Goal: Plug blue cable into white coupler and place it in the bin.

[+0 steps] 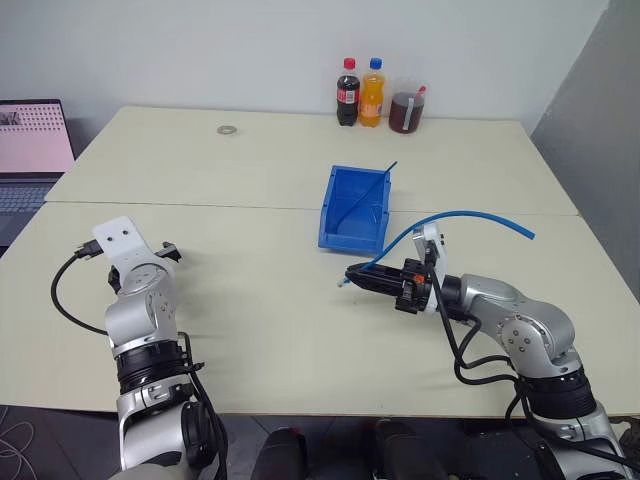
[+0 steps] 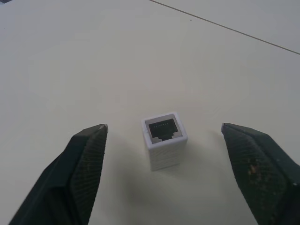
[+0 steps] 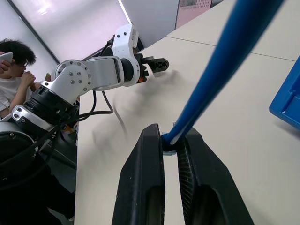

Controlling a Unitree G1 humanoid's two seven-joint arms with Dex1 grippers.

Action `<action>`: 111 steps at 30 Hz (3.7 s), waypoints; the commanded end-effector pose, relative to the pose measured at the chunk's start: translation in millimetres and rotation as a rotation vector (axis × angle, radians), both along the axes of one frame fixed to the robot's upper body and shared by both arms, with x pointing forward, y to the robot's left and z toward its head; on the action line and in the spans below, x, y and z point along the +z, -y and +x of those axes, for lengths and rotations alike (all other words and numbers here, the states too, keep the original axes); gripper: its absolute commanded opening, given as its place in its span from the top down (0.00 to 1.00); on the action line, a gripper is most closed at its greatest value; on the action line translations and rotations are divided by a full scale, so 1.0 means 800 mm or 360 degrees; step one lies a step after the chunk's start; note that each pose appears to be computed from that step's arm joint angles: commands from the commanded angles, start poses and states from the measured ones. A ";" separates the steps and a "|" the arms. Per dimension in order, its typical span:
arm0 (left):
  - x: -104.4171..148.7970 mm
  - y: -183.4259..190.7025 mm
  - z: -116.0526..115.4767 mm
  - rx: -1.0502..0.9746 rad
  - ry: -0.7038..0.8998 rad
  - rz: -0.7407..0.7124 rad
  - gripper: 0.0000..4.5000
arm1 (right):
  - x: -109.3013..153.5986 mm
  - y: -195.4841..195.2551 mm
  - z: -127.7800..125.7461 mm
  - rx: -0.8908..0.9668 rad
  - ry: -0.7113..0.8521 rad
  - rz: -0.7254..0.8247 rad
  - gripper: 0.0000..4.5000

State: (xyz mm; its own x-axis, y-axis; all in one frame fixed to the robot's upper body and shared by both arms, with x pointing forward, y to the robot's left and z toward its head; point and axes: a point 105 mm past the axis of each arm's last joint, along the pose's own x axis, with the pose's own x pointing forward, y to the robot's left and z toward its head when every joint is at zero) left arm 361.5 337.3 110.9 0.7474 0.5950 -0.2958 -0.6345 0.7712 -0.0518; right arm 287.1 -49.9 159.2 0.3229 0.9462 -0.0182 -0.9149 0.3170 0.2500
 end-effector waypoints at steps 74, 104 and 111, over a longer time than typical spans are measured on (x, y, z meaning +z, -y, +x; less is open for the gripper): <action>-0.029 0.260 -0.073 -0.3601 -0.0652 0.0934 0.83 | -0.032 -0.073 -0.005 0.0286 0.0640 -0.0487 0.98; -0.029 0.264 -0.071 -0.3578 -0.0635 0.0956 0.83 | -0.069 -0.065 0.000 0.0324 0.0598 -0.0716 0.98; -0.031 0.262 -0.071 -0.3562 -0.0639 0.0964 0.83 | -0.063 -0.065 0.000 0.0318 0.0598 -0.0728 0.98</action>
